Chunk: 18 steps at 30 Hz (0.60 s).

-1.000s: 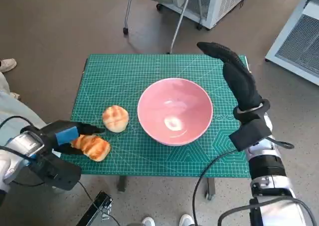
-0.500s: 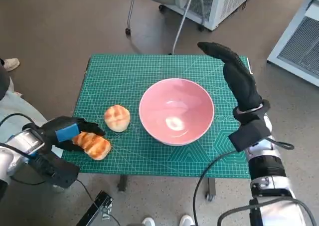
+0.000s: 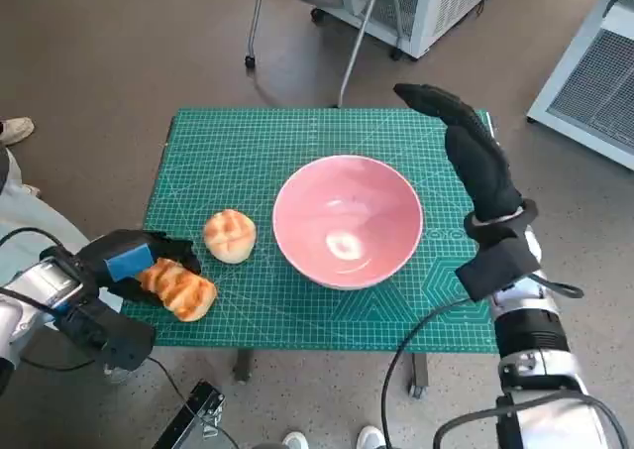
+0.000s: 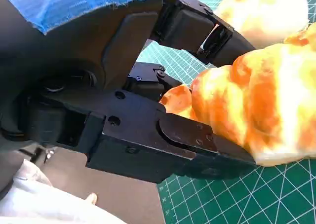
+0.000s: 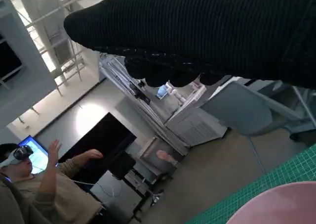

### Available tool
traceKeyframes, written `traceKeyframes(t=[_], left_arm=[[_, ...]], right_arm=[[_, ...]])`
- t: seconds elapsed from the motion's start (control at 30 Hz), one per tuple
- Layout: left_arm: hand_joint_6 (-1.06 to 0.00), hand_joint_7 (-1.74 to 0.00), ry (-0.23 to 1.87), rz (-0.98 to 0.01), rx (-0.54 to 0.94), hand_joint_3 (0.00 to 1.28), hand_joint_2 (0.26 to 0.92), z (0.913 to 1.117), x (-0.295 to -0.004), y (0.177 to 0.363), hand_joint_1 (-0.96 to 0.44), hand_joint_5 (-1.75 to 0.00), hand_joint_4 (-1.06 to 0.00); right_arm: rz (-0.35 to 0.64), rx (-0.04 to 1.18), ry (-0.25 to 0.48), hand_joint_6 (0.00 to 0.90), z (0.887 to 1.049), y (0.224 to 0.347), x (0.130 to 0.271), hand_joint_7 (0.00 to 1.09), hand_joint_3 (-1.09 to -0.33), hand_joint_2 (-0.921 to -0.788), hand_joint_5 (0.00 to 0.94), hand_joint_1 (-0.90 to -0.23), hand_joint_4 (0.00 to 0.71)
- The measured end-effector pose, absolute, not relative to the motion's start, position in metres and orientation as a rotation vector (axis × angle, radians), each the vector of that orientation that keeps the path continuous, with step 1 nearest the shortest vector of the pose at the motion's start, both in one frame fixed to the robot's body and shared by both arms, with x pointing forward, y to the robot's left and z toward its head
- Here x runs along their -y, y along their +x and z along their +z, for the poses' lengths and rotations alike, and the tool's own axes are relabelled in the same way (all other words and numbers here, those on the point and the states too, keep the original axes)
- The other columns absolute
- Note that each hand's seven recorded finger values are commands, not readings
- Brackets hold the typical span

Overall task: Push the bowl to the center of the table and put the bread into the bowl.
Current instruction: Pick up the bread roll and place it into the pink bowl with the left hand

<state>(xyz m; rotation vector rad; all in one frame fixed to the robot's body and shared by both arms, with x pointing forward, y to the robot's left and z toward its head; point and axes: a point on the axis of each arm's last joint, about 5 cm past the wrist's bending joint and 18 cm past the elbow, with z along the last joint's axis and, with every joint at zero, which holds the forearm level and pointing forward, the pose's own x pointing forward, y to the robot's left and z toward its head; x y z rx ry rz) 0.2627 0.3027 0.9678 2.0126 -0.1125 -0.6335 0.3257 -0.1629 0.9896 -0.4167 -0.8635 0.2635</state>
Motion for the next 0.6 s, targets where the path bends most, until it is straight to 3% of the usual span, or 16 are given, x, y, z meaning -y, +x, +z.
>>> traceKeyframes(t=[0.27, 0.6], left_arm=[[-0.73, -1.18, 1.99, -0.616, 0.149, 0.04, 0.92, 0.982, -0.3, 0.261, 0.0, -1.06, -0.66], [-0.77, -1.11, 1.895, -0.446, 0.324, 0.01, 0.915, 1.035, -0.293, 0.261, 0.0, -1.04, -0.71]], right_arm=[[0.26, 0.861, -0.414, -0.001, 0.988, 0.325, 0.164, 0.65, -0.693, -0.921, 0.001, -0.662, 0.295], [0.253, 0.859, -0.406, -0.001, 0.987, 0.325, 0.165, 0.65, -0.692, -0.921, 0.001, -0.654, 0.294]])
